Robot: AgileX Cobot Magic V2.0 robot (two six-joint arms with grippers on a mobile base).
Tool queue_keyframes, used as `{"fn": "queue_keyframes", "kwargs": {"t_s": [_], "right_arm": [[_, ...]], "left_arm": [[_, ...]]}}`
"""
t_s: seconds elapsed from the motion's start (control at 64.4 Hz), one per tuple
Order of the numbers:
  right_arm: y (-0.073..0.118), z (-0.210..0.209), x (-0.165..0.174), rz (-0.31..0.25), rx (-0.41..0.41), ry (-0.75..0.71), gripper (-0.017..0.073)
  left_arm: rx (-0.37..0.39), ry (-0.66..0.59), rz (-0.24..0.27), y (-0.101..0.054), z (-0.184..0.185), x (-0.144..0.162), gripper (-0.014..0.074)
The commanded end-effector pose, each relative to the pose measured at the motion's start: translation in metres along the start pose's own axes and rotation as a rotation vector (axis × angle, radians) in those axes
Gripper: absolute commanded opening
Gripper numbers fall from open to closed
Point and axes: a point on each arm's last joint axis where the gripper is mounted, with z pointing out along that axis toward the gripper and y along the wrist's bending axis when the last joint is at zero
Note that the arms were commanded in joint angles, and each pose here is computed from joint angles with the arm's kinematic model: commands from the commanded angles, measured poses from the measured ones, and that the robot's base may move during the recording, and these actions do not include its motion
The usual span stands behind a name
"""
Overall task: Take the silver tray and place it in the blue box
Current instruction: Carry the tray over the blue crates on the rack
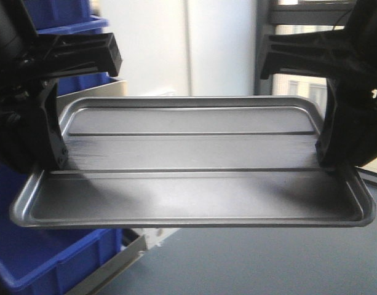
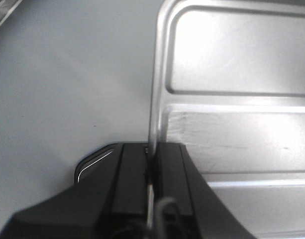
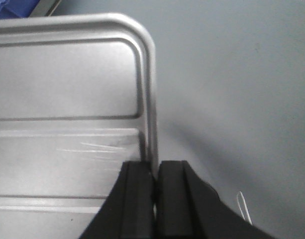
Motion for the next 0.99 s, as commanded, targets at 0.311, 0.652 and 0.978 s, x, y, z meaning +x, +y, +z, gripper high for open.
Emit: {"fn": "queue_keyframes", "kwargs": {"t_s": [0.311, 0.652, 0.978], "right_arm": [[0.0007, -0.0113, -0.0085, -0.017, -0.03, -0.067, 0.0052], [0.0007, -0.0113, -0.0085, -0.017, -0.03, -0.067, 0.0052], [0.0007, -0.0113, -0.0085, -0.017, -0.03, -0.067, 0.0052]], "left_arm": [[0.033, -0.055, 0.004, -0.0022, -0.0146, -0.0056, -0.0006], [0.033, -0.055, 0.004, -0.0022, -0.0146, -0.0056, -0.0006], [0.033, -0.055, 0.004, -0.0022, -0.0146, -0.0056, -0.0006]]}}
